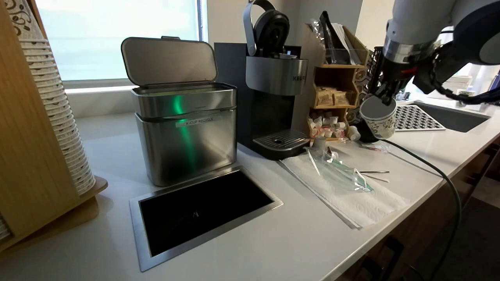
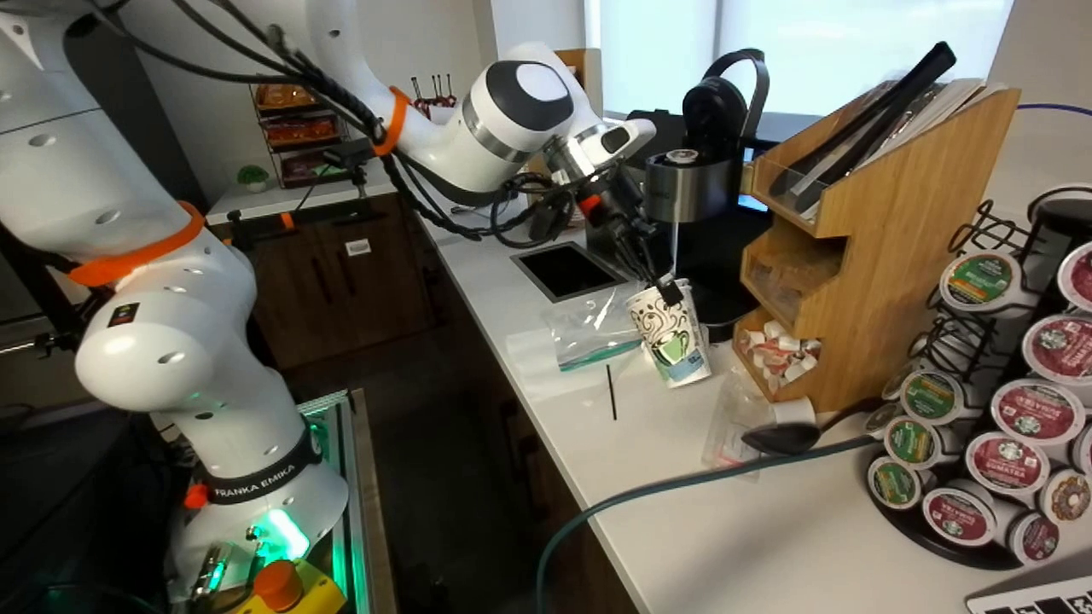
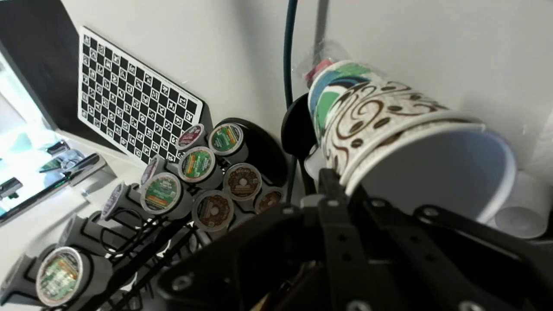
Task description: Place the two stacked coffee cups upright then put one coffee pod inside the cups.
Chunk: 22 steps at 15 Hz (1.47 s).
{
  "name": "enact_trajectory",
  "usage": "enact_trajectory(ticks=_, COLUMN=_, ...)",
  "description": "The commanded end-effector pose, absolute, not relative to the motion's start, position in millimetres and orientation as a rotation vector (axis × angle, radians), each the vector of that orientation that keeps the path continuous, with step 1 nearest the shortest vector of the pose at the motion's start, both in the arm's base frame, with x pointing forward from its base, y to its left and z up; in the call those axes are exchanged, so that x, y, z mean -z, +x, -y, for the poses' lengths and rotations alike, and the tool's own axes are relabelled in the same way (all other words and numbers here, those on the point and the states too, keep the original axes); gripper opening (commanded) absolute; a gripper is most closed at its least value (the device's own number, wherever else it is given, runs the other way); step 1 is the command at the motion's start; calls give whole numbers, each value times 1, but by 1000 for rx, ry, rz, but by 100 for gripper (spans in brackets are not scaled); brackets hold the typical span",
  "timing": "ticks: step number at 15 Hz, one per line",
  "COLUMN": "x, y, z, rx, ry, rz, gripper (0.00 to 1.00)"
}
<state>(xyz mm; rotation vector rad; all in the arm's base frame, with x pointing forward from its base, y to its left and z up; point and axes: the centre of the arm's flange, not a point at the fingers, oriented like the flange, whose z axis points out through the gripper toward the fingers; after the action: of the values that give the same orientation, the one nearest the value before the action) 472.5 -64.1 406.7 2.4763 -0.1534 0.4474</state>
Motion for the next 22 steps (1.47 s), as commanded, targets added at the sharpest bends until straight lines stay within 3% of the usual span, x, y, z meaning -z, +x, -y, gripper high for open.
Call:
enact_trajectory(ticks=1, x=-430, y=399, z=96, rx=-561, ry=2588, rz=328, gripper=1)
enact_trajectory(ticks=5, x=-403, y=370, z=139, rx=-671, ry=2689, rz=572, gripper=1)
enact_trajectory(ticks=13, x=-378, y=383, z=172, rx=-1037, ry=2857, rz=978, gripper=1)
enact_trajectory(ticks=21, x=-383, y=397, z=156, rx=-1061, ry=3041, rz=1163, gripper=1)
enact_trajectory(ticks=22, x=-381, y=391, z=161, rx=-932, ry=2989, rz=1142, gripper=1)
